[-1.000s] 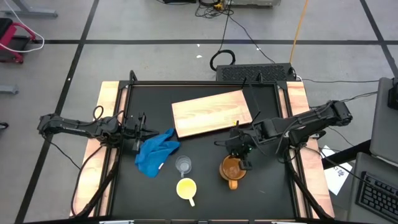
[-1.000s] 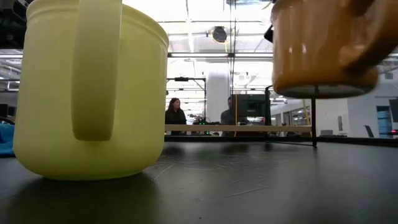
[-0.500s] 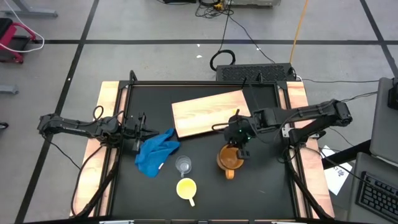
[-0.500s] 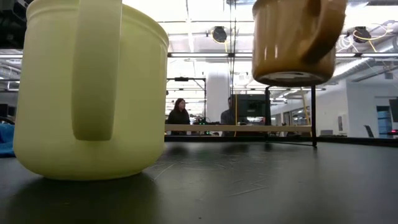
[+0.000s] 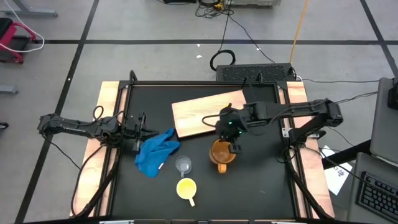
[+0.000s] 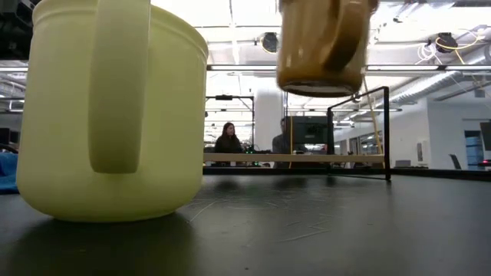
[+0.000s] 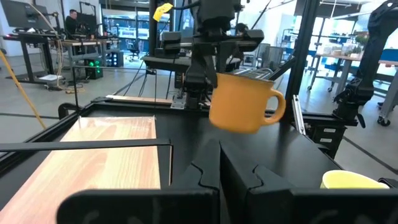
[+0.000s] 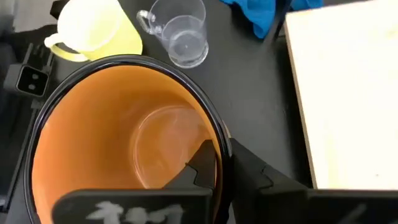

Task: Stack small to large cups/mugs on shelf
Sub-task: Put the brown mug on the shelf

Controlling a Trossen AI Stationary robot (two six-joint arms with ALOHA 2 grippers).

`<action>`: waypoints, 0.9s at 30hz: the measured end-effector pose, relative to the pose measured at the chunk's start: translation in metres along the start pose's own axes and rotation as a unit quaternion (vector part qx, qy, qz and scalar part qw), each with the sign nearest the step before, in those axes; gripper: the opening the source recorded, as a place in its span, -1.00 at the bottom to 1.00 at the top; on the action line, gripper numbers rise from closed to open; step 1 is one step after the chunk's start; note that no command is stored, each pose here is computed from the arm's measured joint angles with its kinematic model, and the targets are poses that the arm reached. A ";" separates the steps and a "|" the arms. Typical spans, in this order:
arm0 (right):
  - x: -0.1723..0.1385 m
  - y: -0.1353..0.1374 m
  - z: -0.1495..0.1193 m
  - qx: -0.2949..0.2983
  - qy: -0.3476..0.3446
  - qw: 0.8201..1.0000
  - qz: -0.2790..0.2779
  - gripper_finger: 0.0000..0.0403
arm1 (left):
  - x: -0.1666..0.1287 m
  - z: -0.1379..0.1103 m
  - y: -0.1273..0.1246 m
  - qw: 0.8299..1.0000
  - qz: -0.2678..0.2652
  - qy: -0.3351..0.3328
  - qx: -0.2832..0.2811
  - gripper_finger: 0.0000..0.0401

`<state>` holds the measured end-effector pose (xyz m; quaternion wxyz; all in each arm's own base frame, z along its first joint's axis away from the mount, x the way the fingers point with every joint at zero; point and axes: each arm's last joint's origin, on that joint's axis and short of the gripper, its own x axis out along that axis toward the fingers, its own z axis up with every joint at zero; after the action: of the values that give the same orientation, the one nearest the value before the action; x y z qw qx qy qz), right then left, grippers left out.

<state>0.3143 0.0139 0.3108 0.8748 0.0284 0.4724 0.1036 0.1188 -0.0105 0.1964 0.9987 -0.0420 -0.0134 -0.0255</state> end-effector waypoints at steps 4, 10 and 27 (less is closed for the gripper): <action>0.008 -0.007 0.016 -0.013 -0.006 1.000 -0.006 -0.95 | 0.000 0.000 0.000 1.000 0.000 0.002 0.000 -0.98; 0.003 -0.029 0.037 -0.014 -0.017 1.000 -0.021 -0.95 | 0.000 -0.002 0.000 1.000 0.001 0.009 0.000 -0.98; -0.010 -0.117 0.062 0.018 -0.025 0.999 -0.025 -0.95 | 0.000 -0.005 0.000 1.000 0.002 0.024 0.004 -0.98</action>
<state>0.3783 -0.0999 0.3357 0.8882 0.0348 0.4523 0.0722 0.1188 -0.0106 0.1917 0.9990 -0.0370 0.0103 -0.0248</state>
